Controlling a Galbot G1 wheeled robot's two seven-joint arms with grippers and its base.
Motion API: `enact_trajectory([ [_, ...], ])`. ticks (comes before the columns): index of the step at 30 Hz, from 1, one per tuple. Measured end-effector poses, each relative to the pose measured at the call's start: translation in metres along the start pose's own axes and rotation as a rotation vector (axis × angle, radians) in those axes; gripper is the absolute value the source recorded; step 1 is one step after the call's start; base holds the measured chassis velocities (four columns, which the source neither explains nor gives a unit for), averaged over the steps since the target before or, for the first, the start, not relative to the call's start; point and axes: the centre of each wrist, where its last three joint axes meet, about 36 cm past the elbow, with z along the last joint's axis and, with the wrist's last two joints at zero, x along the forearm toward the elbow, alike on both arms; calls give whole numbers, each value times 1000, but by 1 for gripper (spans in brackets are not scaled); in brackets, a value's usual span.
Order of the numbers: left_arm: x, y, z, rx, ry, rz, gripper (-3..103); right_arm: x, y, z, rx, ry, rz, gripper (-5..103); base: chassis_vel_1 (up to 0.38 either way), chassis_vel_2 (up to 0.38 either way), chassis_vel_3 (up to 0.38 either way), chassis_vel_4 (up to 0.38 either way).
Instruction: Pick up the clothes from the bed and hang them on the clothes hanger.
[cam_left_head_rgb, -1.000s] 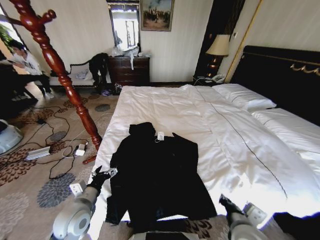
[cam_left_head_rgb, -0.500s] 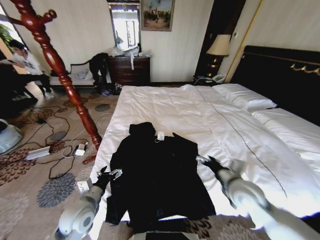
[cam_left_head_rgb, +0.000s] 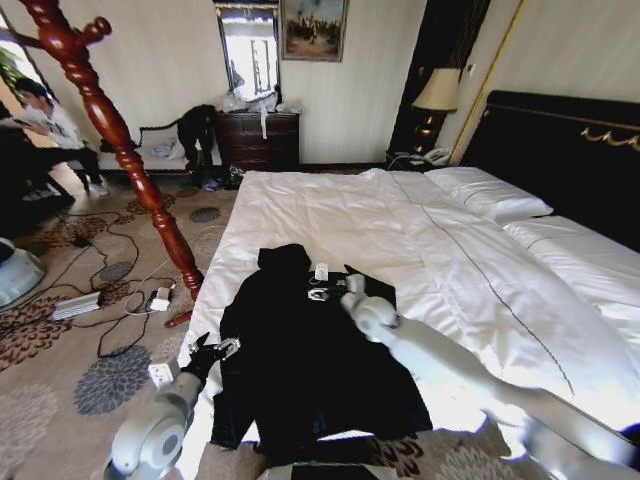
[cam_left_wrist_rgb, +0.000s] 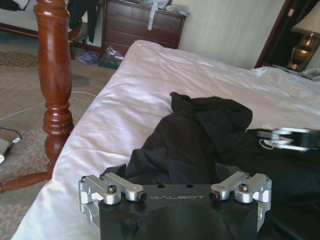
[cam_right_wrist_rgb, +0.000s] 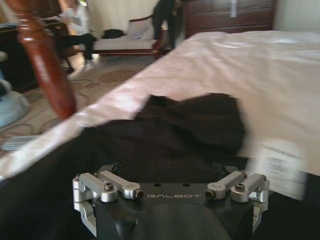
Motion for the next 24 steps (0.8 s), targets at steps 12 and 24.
enact_trajectory([
  [12,4,3,-10,28,-28,-14,100,-49,65,6,241,114,12,100,0,0,0,0],
  [24,8,5,-11,34,-30,-27,100,-105,27,1,355,65,407,100,0,0,0,0],
])
